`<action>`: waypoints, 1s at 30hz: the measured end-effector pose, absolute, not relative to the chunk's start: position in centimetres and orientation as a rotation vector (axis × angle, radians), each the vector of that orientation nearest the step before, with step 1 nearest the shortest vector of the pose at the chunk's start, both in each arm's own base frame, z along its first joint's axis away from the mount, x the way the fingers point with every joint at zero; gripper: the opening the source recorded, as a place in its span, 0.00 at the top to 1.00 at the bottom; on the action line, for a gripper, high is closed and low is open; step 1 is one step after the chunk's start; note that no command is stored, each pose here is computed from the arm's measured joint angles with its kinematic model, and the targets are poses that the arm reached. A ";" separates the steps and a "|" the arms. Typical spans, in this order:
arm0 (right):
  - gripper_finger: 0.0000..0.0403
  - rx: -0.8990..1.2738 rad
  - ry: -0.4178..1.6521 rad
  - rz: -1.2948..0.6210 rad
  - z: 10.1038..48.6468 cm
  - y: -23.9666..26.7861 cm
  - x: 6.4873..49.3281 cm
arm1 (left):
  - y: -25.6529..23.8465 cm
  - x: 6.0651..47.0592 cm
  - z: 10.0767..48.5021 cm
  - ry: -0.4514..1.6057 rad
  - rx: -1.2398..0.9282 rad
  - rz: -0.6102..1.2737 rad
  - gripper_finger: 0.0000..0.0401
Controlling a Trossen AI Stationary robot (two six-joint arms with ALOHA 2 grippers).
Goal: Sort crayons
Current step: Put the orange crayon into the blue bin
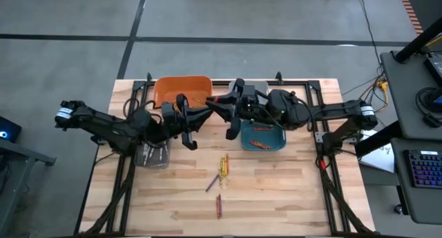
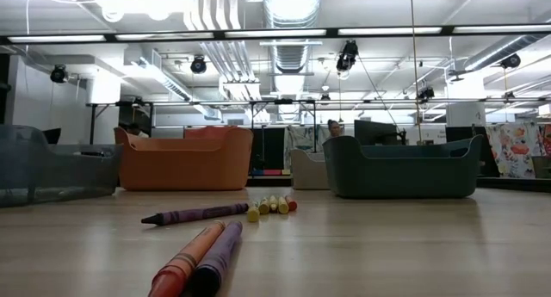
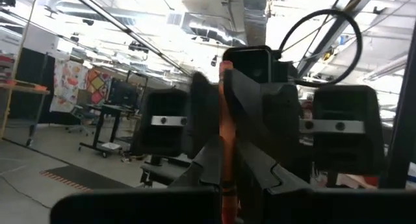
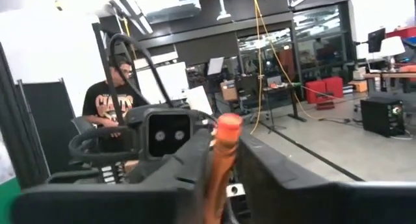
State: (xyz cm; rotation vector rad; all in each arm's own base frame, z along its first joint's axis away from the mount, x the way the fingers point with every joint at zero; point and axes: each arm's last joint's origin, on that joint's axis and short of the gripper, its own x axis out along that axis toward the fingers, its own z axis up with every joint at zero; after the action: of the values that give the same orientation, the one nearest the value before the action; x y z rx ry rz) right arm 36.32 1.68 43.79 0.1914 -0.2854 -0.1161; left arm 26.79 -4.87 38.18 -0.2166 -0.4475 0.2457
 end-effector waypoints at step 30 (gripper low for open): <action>0.97 0.268 1.235 -0.474 28.4 -2.8 28.1 | -4.6 26.4 37.8 -0.370 -0.290 0.301 0.68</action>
State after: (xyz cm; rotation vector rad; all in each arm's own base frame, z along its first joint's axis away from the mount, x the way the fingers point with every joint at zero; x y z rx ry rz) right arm 28.13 -2.78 28.37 0.2680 1.2349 -0.4743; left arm 26.36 -4.61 37.84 -0.2899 -0.3700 0.3008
